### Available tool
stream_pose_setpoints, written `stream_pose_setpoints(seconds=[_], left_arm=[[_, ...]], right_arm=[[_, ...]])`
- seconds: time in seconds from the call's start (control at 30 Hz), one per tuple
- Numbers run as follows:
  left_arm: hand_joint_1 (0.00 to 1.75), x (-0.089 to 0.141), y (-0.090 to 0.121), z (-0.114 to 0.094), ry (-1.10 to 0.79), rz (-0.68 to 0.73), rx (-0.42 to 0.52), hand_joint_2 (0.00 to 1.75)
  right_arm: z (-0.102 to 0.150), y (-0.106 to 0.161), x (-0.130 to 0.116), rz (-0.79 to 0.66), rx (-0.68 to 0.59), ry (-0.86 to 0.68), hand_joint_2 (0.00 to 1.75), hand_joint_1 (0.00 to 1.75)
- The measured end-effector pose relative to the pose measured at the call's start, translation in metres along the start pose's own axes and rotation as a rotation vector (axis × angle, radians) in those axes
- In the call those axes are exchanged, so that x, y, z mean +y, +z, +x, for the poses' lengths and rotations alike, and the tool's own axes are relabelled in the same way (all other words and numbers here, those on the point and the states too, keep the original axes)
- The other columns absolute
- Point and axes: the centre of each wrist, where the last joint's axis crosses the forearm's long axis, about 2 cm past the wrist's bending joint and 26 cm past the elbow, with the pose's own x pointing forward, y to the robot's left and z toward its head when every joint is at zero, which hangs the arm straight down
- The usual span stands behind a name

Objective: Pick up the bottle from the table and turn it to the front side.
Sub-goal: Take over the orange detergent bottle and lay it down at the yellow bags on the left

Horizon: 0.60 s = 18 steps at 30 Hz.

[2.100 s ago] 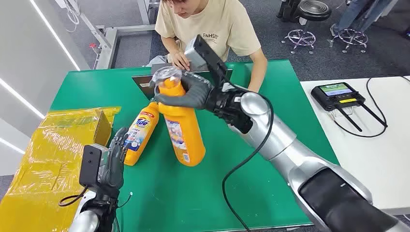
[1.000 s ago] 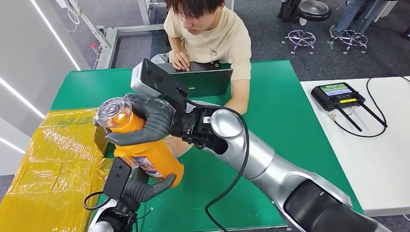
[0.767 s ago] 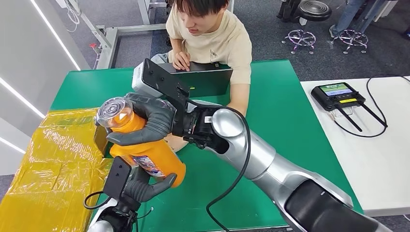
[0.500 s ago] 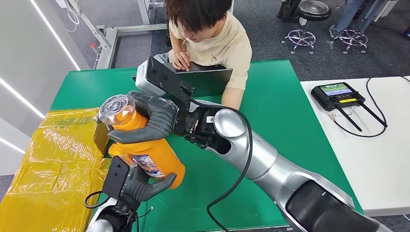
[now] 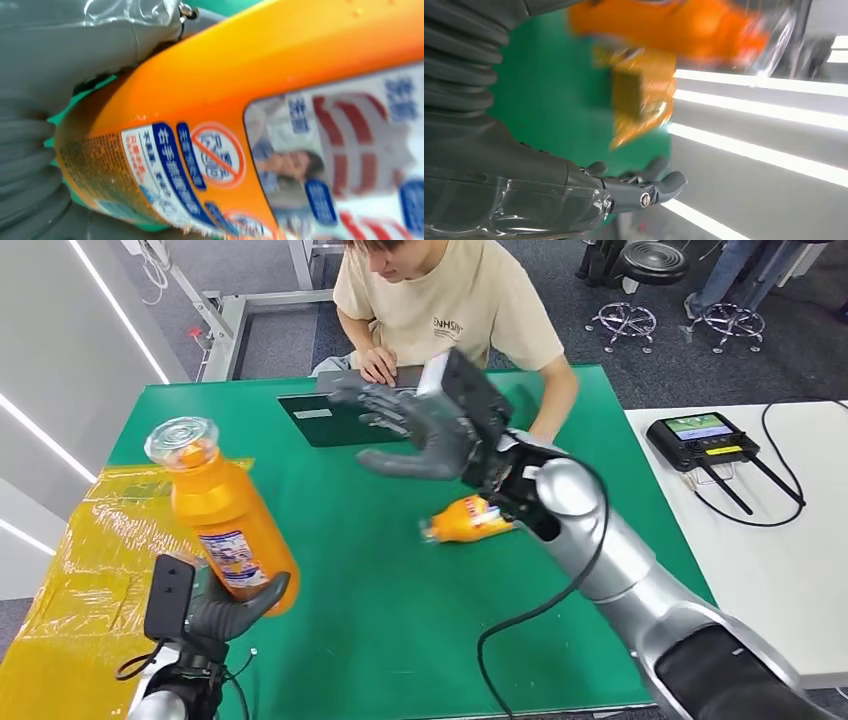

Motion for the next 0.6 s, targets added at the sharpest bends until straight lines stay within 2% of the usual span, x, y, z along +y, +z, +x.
stream_pose_setpoints(seconds=[0.13,0.2,0.3,0.37,0.43,0.5,0.57,0.6], left_arm=[[1.75,0.02,0.008,-0.005,-0.036,0.087,0.021,1.75],[1.75,0.031,0.018,-0.008,-0.075,0.148,0.034,1.75],[1.75,0.051,0.037,-0.013,-0.135,0.219,0.065,1.75],[1.75,0.065,0.052,-0.015,-0.153,0.26,0.09,1.75],[1.75,0.079,0.066,-0.016,-0.18,0.307,0.124,1.75],[1.75,0.095,0.074,-0.017,-0.228,0.357,0.18,1.75],[1.75,0.114,0.077,-0.018,-0.296,0.403,0.24,1.75],[1.42,0.126,0.076,-0.019,-0.338,0.423,0.268,1.75]], right_arm=[[-0.01,0.035,-0.026,-0.114,0.013,0.054,0.0,0.0],[-0.022,0.069,-0.042,-0.198,0.018,0.07,0.0,0.0],[-0.048,0.137,-0.055,-0.328,0.051,0.084,0.0,0.0],[-0.068,0.191,-0.045,-0.404,0.095,0.097,0.0,0.0],[-0.079,0.241,-0.024,-0.459,0.147,0.102,0.0,0.0],[-0.08,0.275,-0.006,-0.495,0.191,0.107,0.0,0.0],[-0.075,0.296,0.006,-0.522,0.229,0.119,0.0,0.0],[-0.073,0.302,0.012,-0.531,0.244,0.123,0.0,0.0]])
